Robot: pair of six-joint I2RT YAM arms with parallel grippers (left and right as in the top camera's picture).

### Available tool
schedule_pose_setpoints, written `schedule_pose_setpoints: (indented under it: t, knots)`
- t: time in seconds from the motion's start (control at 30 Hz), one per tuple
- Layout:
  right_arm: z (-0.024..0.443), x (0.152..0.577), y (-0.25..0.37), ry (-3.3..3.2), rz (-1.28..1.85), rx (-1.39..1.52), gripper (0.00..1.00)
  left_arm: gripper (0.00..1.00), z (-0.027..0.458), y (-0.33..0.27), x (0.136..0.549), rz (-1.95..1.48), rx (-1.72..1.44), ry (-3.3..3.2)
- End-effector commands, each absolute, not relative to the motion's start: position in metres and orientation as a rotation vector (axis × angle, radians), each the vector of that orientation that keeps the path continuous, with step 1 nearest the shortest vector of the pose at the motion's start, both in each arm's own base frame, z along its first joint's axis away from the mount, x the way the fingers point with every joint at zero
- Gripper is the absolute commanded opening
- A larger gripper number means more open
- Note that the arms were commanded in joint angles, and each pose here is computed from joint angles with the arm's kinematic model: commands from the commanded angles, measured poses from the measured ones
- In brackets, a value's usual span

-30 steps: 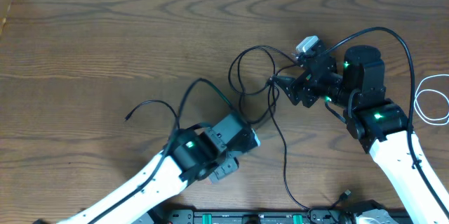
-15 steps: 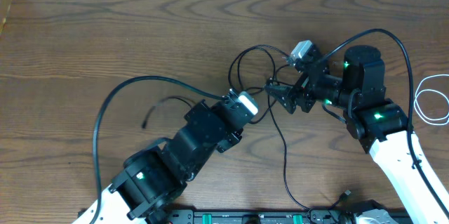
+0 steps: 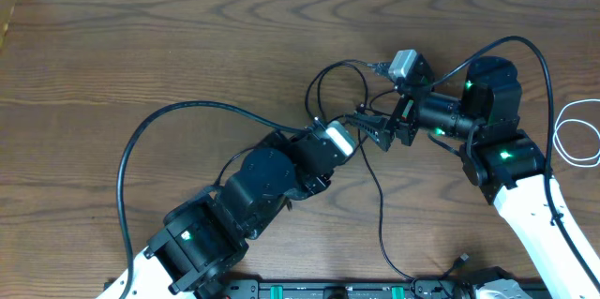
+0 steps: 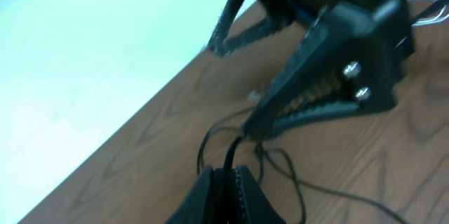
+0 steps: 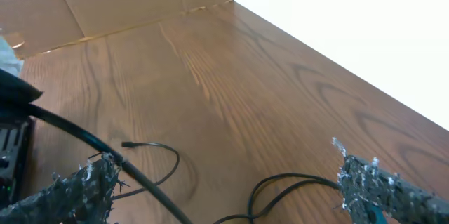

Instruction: Untangle cables

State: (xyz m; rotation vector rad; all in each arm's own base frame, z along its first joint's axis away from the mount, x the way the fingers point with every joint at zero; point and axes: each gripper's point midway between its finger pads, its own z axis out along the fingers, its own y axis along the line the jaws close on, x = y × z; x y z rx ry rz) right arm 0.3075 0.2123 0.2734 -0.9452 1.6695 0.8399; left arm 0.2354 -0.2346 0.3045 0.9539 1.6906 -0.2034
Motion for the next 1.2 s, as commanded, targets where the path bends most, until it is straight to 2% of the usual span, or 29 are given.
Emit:
schedule_pose_setpoints:
  t: [0.0, 0.3, 0.47, 0.67, 0.7, 0.73, 0.77, 0.8, 0.83, 0.9, 1.17]
  knots:
    - [0.278, 0.3, 0.221, 1.651, 0.889, -0.967, 0.99, 0.07, 0.323, -0.242, 0.232, -0.247, 0.961, 1.625]
    - [0.284, 0.263, 0.25, 1.498, 0.994, -1.164, 0.99, 0.08, 0.332, -0.238, 0.238, -0.189, 0.947, 1.585]
    - [0.273, 0.281, 0.241, 1.592, 0.891, -1.096, 0.99, 0.07, 0.321, -0.223, 0.245, -0.091, 0.92, 1.644]
    - [0.249, 0.318, 0.212, 1.832, 0.683, -0.867, 0.99, 0.07, 0.251, -0.208, 0.216, -0.061, 1.176, 1.864]
    - [0.246, 0.323, 0.207, 1.861, 0.652, -0.827, 0.99, 0.24, 0.24, -0.208, 0.207, -0.086, 1.228, 1.895]
    - [0.244, 0.327, 0.202, 1.882, 0.625, -0.796, 0.99, 0.51, 0.23, -0.209, 0.198, -0.123, 1.284, 1.925]
    - [0.242, 0.331, 0.196, 1.904, 0.599, -0.76, 0.99, 0.72, 0.219, -0.211, 0.186, -0.177, 1.348, 1.958]
    - [0.24, 0.336, 0.19, 1.928, 0.571, -0.713, 0.99, 0.84, 0.21, -0.214, 0.176, -0.233, 1.402, 1.985]
    - [0.239, 0.341, 0.182, 1.952, 0.545, -0.662, 0.99, 0.89, 0.202, -0.217, 0.164, -0.297, 1.455, 2.012]
    - [0.237, 0.349, 0.17, 1.986, 0.512, -0.575, 0.99, 0.9, 0.189, -0.222, 0.149, -0.385, 1.528, 2.058]
    - [0.231, 0.357, 0.146, 2.041, 0.499, -0.459, 0.99, 0.91, 0.147, -0.247, 0.132, -0.576, 1.668, 2.195]
